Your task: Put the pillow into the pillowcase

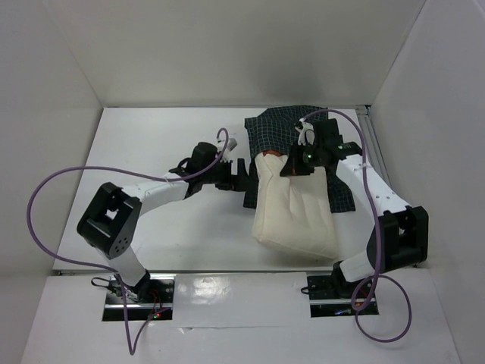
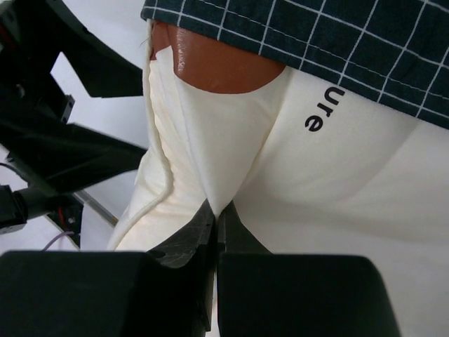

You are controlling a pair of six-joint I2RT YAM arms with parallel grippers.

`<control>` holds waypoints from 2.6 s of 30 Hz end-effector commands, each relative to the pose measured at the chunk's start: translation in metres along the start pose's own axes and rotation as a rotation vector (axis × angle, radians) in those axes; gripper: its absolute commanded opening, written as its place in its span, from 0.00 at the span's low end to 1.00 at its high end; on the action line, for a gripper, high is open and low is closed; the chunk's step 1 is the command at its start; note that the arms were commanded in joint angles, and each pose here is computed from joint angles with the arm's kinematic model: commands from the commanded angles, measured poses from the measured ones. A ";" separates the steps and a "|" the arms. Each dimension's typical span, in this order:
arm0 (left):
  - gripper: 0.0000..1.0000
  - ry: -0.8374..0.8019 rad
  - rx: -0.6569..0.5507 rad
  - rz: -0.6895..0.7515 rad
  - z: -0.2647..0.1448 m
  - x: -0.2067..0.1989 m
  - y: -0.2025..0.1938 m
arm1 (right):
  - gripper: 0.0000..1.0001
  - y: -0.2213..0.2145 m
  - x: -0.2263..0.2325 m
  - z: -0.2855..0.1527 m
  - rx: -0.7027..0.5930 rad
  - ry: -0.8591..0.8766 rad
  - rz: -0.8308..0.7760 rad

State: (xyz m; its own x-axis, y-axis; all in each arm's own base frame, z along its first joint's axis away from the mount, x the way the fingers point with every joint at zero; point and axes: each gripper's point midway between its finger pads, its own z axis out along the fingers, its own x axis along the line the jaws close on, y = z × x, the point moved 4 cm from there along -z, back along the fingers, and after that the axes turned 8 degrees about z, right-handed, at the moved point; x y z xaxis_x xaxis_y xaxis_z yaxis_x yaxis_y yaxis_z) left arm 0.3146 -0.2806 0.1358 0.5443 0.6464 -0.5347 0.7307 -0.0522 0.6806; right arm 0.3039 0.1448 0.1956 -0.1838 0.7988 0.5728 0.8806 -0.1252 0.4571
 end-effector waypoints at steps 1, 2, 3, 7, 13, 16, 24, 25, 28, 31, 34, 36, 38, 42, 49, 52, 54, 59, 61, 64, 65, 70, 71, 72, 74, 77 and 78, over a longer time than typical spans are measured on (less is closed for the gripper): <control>1.00 0.104 -0.057 0.050 -0.018 0.020 0.006 | 0.00 0.030 0.045 -0.032 -0.115 0.158 -0.089; 1.00 0.103 -0.060 0.041 -0.017 0.021 0.005 | 0.00 0.030 0.046 -0.032 -0.111 0.166 -0.090; 0.96 0.116 -0.079 0.036 -0.020 0.021 0.006 | 0.00 0.030 0.046 -0.032 -0.111 0.167 -0.090; 0.86 0.074 -0.090 0.025 -0.021 0.022 0.005 | 0.00 0.031 0.046 -0.032 -0.104 0.164 -0.085; 1.00 -0.017 -0.056 0.038 0.000 0.012 0.008 | 0.00 0.030 0.048 -0.032 -0.099 0.175 -0.086; 1.00 -0.064 -0.038 0.046 0.010 0.007 0.010 | 0.00 0.030 0.046 -0.029 -0.092 0.172 -0.081; 0.69 -0.209 -0.084 0.002 0.032 -0.012 0.025 | 0.00 0.032 0.046 -0.024 -0.087 0.183 -0.064; 0.25 -0.218 -0.086 -0.015 0.030 -0.010 0.025 | 0.00 0.033 0.049 -0.025 -0.090 0.174 -0.073; 0.00 -0.257 -0.067 -0.058 0.020 -0.015 0.023 | 0.00 0.039 0.047 -0.018 -0.101 0.089 -0.073; 0.00 -0.323 -0.067 -0.095 -0.008 -0.025 0.016 | 0.00 0.042 0.040 -0.002 -0.087 -0.067 -0.065; 0.00 -0.377 -0.046 -0.120 -0.031 -0.033 -0.001 | 0.00 0.054 0.032 0.011 -0.094 -0.213 -0.051; 0.00 -0.419 -0.046 -0.110 -0.050 -0.043 -0.002 | 0.00 0.064 0.036 0.024 -0.096 -0.241 -0.055; 0.00 -0.447 -0.025 -0.117 -0.059 -0.049 -0.010 | 0.00 0.083 0.043 0.030 -0.144 -0.289 -0.078; 0.00 -0.529 -0.026 -0.069 -0.082 -0.068 -0.011 | 0.00 0.106 0.022 0.077 -0.145 -0.471 -0.108; 0.00 -0.627 0.022 -0.053 -0.092 -0.079 -0.012 | 0.00 0.211 0.062 0.042 -0.482 -0.373 0.005; 0.00 -0.616 -0.004 -0.042 -0.097 -0.075 0.006 | 0.00 0.204 0.109 0.021 -0.556 -0.308 -0.054; 0.00 -0.625 -0.035 -0.016 -0.105 -0.075 0.025 | 0.00 0.170 0.126 0.049 -0.478 -0.305 -0.100; 0.00 -0.662 -0.037 -0.001 -0.123 -0.085 0.028 | 0.00 0.081 0.097 0.145 -0.252 -0.324 -0.086; 0.00 -0.648 -0.030 -0.013 -0.135 -0.088 0.012 | 0.00 0.032 0.089 0.169 -0.134 -0.278 -0.077; 0.09 -0.460 -0.010 -0.109 -0.140 -0.068 -0.006 | 0.00 0.008 0.111 0.170 -0.111 -0.127 -0.068; 0.20 -0.413 -0.038 -0.052 -0.150 -0.070 -0.006 | 0.05 0.008 0.122 0.168 -0.128 -0.084 -0.071; 1.00 -0.100 -0.093 -0.044 -0.194 -0.062 0.005 | 0.71 0.020 0.143 0.117 -0.154 -0.022 -0.099; 1.00 -0.022 -0.125 -0.045 -0.201 -0.053 0.011 | 0.79 0.026 0.138 0.097 -0.160 -0.032 -0.105; 1.00 0.019 -0.139 -0.033 -0.207 -0.051 0.013 | 0.83 0.028 0.134 0.088 -0.158 -0.045 -0.096; 0.92 0.107 -0.175 -0.039 -0.217 -0.046 0.022 | 0.83 0.033 0.110 0.062 -0.186 -0.128 -0.070; 0.62 0.143 -0.151 -0.073 -0.208 -0.035 0.024 | 0.78 0.043 0.030 0.033 -0.250 -0.351 0.046; 0.55 0.157 -0.140 -0.093 -0.201 -0.028 0.025 | 0.77 0.043 0.009 0.027 -0.256 -0.391 0.116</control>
State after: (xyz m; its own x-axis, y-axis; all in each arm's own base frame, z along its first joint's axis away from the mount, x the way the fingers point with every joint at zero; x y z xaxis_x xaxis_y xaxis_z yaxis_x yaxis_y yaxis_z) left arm 0.2196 -0.1559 0.3118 0.5430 0.6554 -0.5250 0.5940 0.1422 0.7918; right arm 0.3499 0.2404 0.2216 -0.1083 0.8865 0.4499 0.7564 -0.2202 0.6159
